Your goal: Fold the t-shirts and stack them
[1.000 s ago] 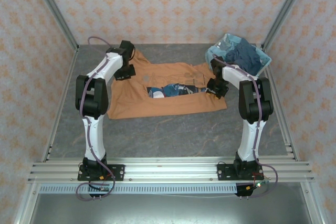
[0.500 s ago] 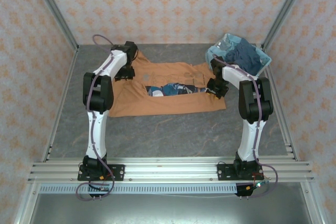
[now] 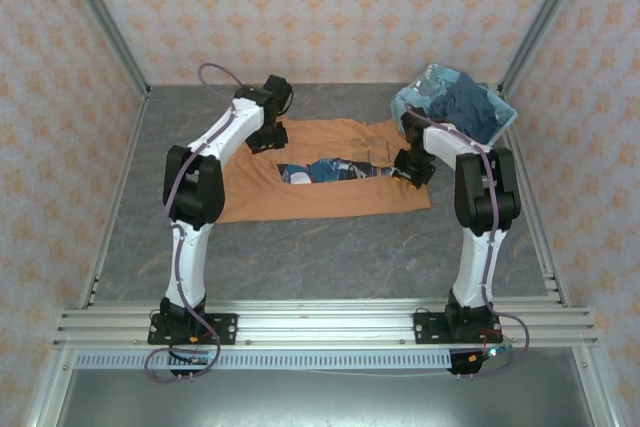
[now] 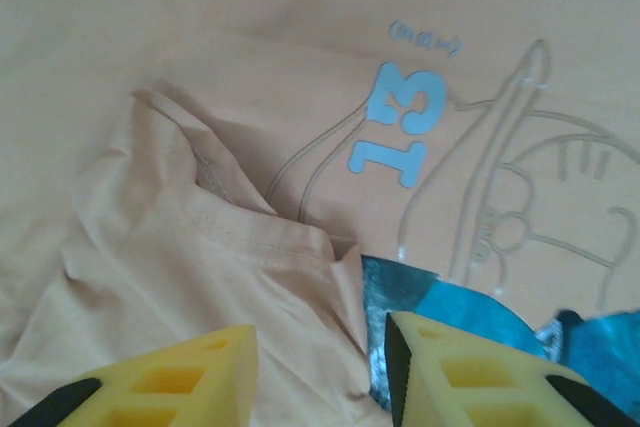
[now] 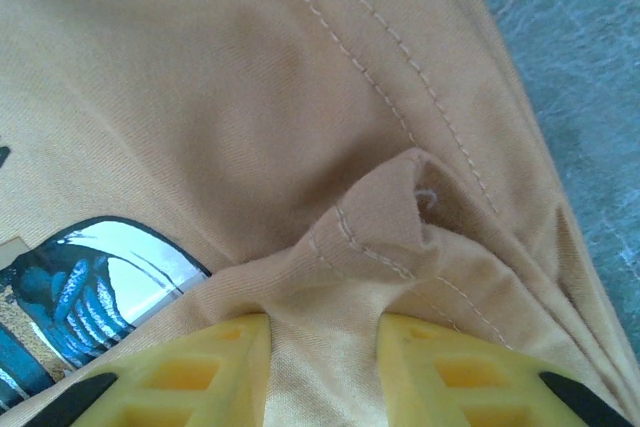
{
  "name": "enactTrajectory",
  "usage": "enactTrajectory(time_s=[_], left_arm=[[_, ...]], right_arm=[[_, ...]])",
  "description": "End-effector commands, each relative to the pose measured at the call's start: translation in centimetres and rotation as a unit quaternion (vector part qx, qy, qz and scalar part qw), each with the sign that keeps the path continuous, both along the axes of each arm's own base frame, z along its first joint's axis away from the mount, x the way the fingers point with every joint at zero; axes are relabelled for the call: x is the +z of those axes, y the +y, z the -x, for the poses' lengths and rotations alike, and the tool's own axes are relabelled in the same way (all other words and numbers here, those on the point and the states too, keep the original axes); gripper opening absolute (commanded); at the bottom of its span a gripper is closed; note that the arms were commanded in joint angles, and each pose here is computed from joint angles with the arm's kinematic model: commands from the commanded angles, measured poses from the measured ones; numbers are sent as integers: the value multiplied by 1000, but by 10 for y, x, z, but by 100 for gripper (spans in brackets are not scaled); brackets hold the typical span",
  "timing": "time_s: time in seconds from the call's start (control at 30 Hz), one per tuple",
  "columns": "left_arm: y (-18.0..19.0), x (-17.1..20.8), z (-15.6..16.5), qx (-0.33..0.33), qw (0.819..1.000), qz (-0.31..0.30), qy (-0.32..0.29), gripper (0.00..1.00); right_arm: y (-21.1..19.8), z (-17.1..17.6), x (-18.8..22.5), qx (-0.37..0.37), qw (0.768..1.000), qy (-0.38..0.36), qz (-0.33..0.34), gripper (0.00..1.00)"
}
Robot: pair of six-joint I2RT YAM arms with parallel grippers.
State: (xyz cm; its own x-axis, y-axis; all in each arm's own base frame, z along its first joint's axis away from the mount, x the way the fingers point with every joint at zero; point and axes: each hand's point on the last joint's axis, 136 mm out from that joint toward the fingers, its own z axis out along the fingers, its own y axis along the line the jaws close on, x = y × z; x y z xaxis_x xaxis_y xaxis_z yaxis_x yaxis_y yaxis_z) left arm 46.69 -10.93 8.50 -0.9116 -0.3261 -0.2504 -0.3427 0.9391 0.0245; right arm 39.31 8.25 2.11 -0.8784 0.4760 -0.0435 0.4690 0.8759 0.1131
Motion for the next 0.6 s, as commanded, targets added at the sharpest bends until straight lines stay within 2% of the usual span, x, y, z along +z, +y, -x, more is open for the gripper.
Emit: enactTrajectory(time_s=[0.0, 0.3, 0.57], left_arm=[[3, -23, 3, 18, 1000, -4, 25, 37], [1, -44, 0, 18, 999, -8, 32, 33], [-7, -54, -2, 13, 999, -6, 38, 26]], right_arm=[[5, 16, -20, 13, 999, 40, -3, 35], [5, 19, -22, 13, 999, 44, -2, 35], [4, 21, -23, 12, 999, 45, -2, 34]])
